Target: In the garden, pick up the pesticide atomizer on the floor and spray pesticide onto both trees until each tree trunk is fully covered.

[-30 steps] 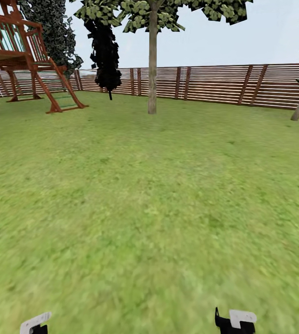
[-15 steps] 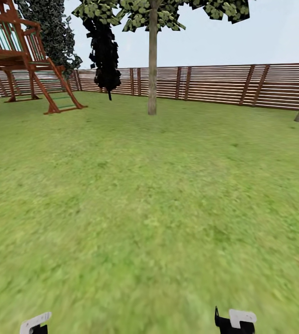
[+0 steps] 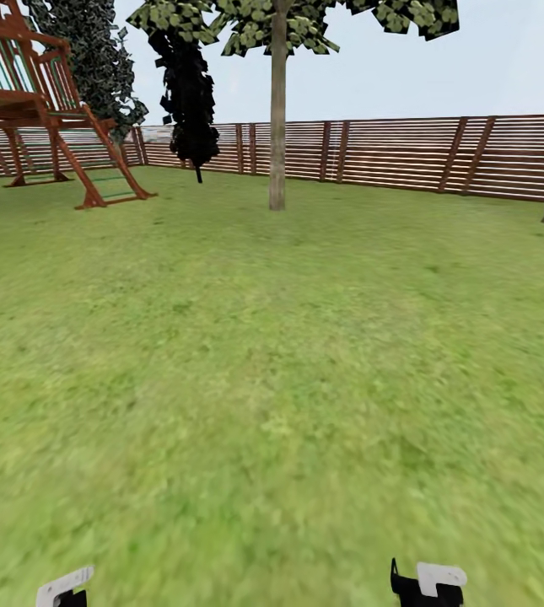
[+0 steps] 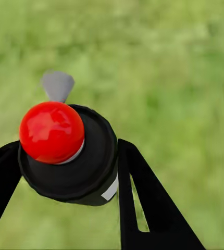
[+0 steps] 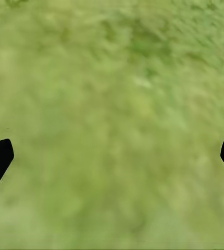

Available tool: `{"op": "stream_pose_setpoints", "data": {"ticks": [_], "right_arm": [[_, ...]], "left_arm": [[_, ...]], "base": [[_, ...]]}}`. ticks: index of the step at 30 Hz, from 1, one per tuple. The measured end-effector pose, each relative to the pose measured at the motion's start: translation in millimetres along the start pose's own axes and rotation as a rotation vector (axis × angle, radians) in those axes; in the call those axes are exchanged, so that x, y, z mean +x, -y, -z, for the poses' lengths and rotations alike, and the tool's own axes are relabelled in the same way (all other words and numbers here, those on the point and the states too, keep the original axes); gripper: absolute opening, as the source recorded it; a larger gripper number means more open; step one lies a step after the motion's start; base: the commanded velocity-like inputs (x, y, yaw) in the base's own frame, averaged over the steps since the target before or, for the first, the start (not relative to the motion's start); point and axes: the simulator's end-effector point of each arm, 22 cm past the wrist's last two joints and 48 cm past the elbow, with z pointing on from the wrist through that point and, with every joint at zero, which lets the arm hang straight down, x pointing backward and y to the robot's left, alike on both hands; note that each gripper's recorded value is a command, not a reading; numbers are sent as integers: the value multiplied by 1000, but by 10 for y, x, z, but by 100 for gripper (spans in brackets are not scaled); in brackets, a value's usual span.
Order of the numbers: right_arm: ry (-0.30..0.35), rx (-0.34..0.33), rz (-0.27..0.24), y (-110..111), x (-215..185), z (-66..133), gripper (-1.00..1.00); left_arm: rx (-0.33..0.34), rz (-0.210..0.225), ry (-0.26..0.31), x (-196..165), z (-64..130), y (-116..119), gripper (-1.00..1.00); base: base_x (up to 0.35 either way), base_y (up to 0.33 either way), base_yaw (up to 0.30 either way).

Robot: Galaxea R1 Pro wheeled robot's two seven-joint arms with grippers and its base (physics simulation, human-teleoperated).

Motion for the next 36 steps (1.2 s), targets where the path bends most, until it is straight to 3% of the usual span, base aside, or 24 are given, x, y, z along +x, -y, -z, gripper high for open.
{"op": "stream_pose_setpoints", "data": {"ticks": [36], "right_arm": [[-1,-1,0,-3,2,0,100]], "left_arm": [[-1,1,1,-2,0,-1,-100]], "base": [[340,0,0]]}}
